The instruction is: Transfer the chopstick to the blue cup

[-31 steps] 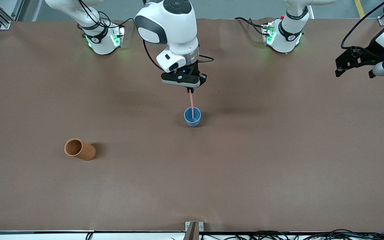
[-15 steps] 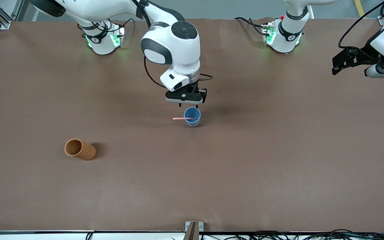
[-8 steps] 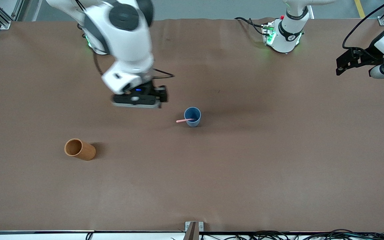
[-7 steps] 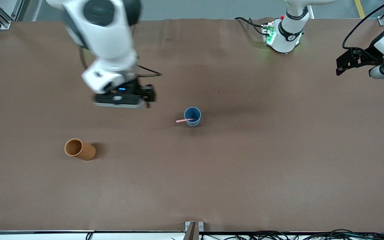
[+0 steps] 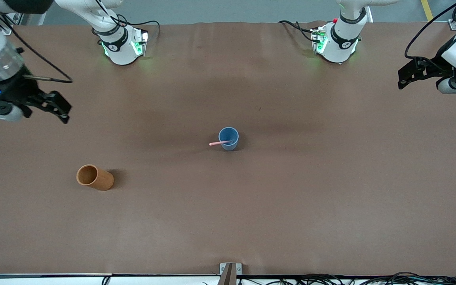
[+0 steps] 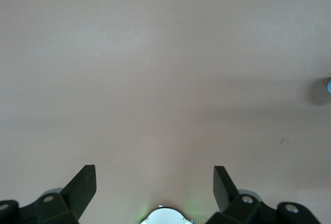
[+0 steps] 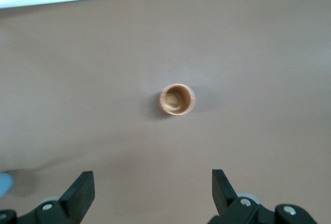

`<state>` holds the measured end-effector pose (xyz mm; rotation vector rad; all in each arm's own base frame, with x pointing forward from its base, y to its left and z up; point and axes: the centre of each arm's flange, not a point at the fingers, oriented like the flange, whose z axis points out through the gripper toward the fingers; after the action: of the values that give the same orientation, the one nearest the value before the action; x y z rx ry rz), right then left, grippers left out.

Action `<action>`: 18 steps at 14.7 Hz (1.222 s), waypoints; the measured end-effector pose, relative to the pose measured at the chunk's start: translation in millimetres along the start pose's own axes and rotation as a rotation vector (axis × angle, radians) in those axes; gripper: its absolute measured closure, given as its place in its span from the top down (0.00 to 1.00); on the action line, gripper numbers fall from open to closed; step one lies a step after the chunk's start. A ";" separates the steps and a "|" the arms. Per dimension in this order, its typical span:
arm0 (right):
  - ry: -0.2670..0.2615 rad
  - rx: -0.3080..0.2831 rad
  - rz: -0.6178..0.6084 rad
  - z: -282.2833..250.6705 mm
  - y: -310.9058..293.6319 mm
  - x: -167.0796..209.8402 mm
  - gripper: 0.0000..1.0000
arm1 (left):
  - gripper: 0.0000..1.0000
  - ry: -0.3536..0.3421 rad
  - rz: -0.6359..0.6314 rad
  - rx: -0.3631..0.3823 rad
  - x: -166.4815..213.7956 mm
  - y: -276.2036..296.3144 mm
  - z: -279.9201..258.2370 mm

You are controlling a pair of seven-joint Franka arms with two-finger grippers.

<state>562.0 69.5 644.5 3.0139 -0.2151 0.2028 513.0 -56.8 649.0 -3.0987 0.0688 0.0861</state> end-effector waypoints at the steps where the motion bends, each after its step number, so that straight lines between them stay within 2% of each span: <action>1: -0.019 -0.007 0.003 2.5 19.4 -0.1 1.00 | 1.00 0.001 -0.001 0.000 -1.4 -0.5 -0.5; 5: -0.088 0.037 0.033 -1.2 76.1 -8.8 1.00 | 1.00 0.000 0.001 0.001 -2.5 -0.2 -0.1; 12: -0.065 0.077 -0.042 -46.7 108.6 -15.8 1.00 | 1.00 0.015 -0.001 0.000 -1.0 -1.5 -2.5; 18: -0.134 0.102 -0.063 -42.4 109.5 -11.6 1.00 | 1.00 0.015 -0.004 -0.001 0.1 -2.8 -1.9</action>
<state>529.0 -31.4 695.9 3.1332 -0.1244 0.0066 513.3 -54.2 651.0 -3.1002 0.0635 0.0629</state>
